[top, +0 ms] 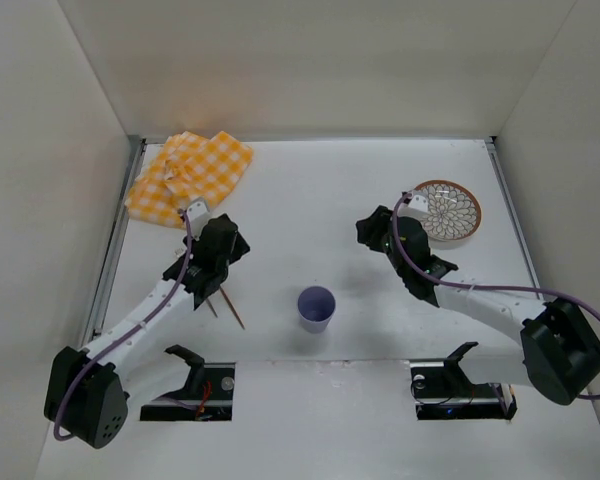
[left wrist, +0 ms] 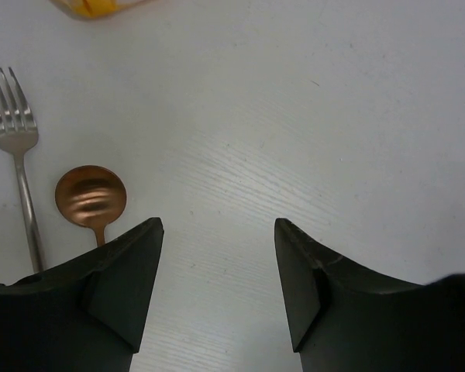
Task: Set the dinner table for one person
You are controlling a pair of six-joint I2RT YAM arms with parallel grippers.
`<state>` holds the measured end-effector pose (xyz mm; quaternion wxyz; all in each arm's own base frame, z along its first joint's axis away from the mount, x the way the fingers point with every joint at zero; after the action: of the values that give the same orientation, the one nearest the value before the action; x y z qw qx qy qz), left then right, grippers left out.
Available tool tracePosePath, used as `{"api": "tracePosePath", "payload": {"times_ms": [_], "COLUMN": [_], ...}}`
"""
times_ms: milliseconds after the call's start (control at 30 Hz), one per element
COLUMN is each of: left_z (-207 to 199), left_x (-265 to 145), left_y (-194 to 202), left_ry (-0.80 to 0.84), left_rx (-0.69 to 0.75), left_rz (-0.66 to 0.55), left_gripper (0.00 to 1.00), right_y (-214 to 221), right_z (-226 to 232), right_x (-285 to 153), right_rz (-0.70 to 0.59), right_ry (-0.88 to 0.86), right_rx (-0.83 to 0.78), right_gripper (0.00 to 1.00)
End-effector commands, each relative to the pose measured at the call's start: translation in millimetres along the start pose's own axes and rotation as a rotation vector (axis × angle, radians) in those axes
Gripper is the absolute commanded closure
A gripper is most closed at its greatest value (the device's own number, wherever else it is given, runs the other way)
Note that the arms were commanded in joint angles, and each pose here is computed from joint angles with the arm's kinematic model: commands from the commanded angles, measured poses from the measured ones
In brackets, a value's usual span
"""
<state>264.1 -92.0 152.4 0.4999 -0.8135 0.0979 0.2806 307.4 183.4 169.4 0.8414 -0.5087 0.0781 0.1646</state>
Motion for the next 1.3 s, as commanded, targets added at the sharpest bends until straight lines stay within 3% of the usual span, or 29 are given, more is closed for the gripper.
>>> {"api": "tracePosePath", "payload": {"times_ms": [0,67,167,233,300,400,500,567,633,733,867,1000,1267], "left_z": [3.9,7.7,12.8,14.4,10.8,5.2,11.4,23.7,32.6,27.2,18.2,20.6,51.3], "left_x": [-3.0,-3.3,0.5,5.1,8.2,12.8,20.7,27.9,34.8,47.2,64.6,95.2,147.3], "left_y": [-12.9,-20.4,-30.8,-36.5,-41.3,-48.2,-58.7,-65.5,-71.4,-88.0,-113.5,-127.1,-143.8], "left_ry": [0.016,0.013,0.014,-0.003,-0.006,0.004,-0.024,-0.082,-0.120,-0.118,-0.138,-0.185,-0.242], "left_rx": [-0.047,-0.070,-0.101,-0.113,-0.113,-0.110,-0.098,-0.097,-0.130,-0.190,-0.206,-0.202,-0.233], "left_rz": [-0.046,-0.072,-0.134,-0.144,-0.140,-0.168,-0.212,-0.245,-0.265,-0.291,-0.321,-0.310,-0.260], "left_gripper": [0.42,0.42,0.44,0.49,0.60,0.89,0.94,0.93,0.85,0.64,0.44,0.41,0.45], "right_y": [-11.2,-9.0,-8.5,-7.7,-3.9,-1.4,-2.0,-0.8,1.2,2.2,4.0,6.4,5.0], "right_z": [8.2,10.0,15.3,16.7,17.7,20.3,19.1,17.2,20.8,21.7,17.8,22.9,25.3], "right_x": [-0.5,-0.4,-2.6,-1.8,0.6,1.2,1.7,4.2,4.5,4.6,7.6,7.9,8.1], "right_rz": [-0.039,-0.019,-0.008,-0.009,0.012,0.025,0.025,0.034,0.049,0.049,0.061,0.075,0.073], "right_ry": [-0.060,-0.078,-0.118,-0.130,-0.134,-0.144,-0.143,-0.139,-0.155,-0.164,-0.158,-0.185,-0.194], "right_rx": [0.036,0.038,0.045,0.044,0.039,0.026,0.032,0.042,0.041,0.034,0.036,0.040,0.033], "right_gripper": [0.50,0.67,0.82,0.86,0.87,0.88,0.88,0.88,0.87,0.81,0.60,0.38,0.29]}}
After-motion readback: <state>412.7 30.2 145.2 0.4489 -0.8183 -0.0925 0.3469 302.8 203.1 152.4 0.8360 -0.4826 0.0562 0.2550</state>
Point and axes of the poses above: each gripper's point midway between its finger pads, its own x axis out along the fingers, its own z axis along the line the jaws close on, y = z × x, the point moved 4 cm from there along -x, back along the fingers, and after that the axes turned 1 degree about -x, right-handed, at the moved point
